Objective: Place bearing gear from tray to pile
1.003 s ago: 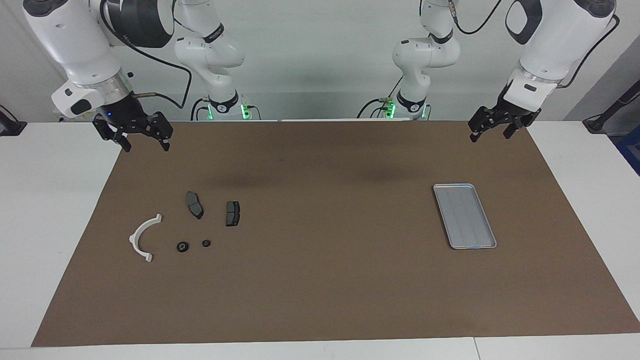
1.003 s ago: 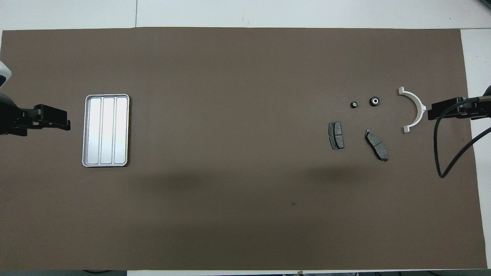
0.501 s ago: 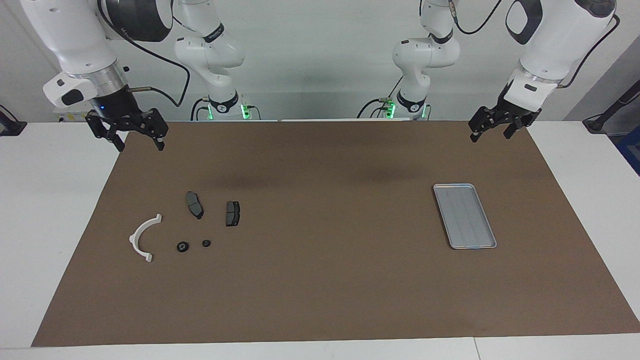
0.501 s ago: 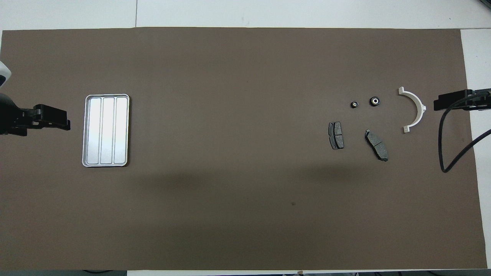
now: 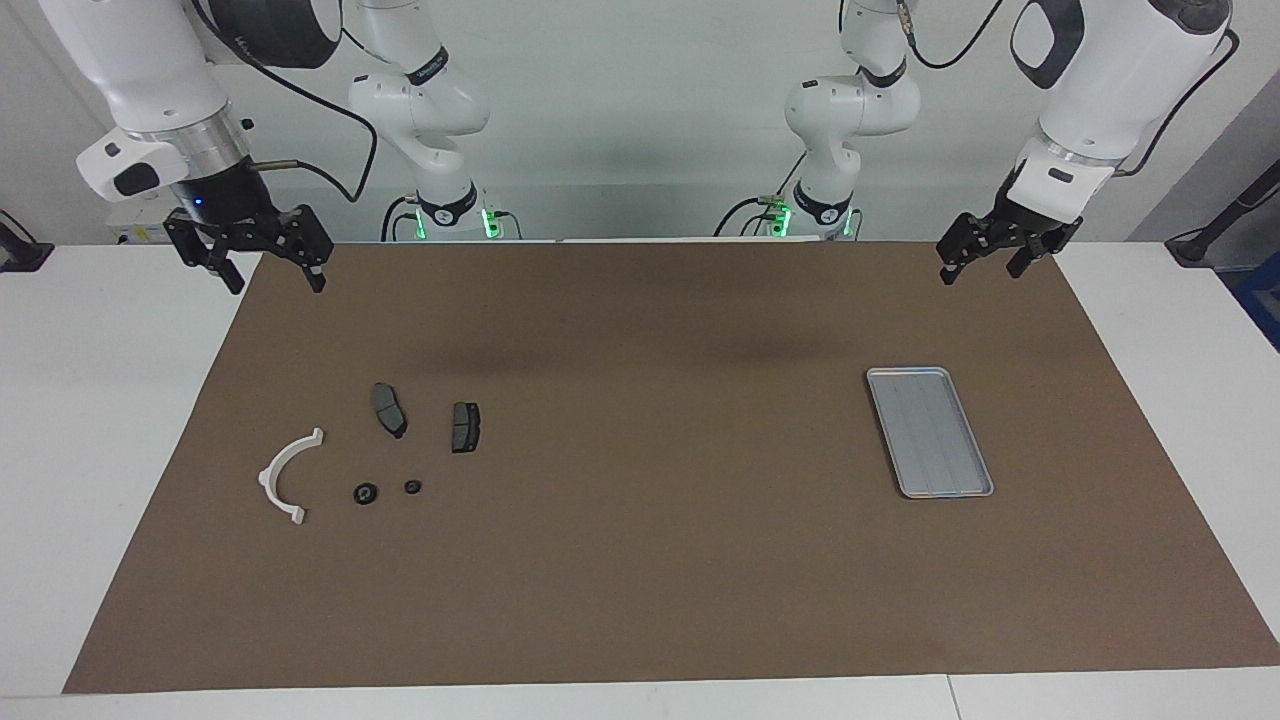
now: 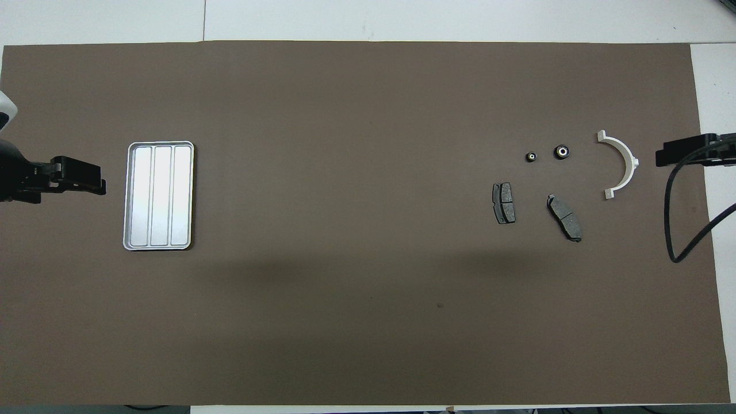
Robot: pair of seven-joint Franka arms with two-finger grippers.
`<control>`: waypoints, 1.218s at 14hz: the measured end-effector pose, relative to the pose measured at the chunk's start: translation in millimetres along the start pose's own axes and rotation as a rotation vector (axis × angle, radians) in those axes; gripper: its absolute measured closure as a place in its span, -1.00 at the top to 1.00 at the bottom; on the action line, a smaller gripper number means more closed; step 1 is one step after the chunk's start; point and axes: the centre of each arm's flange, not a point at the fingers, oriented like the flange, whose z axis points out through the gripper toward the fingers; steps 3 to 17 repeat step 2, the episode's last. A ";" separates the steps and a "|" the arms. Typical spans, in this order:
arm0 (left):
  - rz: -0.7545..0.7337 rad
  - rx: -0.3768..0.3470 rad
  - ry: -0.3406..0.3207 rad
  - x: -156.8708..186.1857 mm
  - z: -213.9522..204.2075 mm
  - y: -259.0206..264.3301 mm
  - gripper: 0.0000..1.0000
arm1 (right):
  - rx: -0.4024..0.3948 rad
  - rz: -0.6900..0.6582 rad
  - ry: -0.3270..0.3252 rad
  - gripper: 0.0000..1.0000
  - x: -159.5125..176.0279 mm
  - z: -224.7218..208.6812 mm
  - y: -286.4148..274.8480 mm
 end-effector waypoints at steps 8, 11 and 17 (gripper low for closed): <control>0.000 0.000 0.001 0.1 -0.1 0.0 1.00 | 0.003 0.000 -0.057 1.00 -7.2 2.6 -0.1; 0.000 0.000 0.001 0.1 -0.1 0.0 1.00 | 0.003 0.000 -0.057 1.00 -7.2 2.6 -0.1; 0.000 0.000 0.001 0.1 -0.1 0.0 1.00 | 0.003 0.000 -0.057 1.00 -7.2 2.6 -0.1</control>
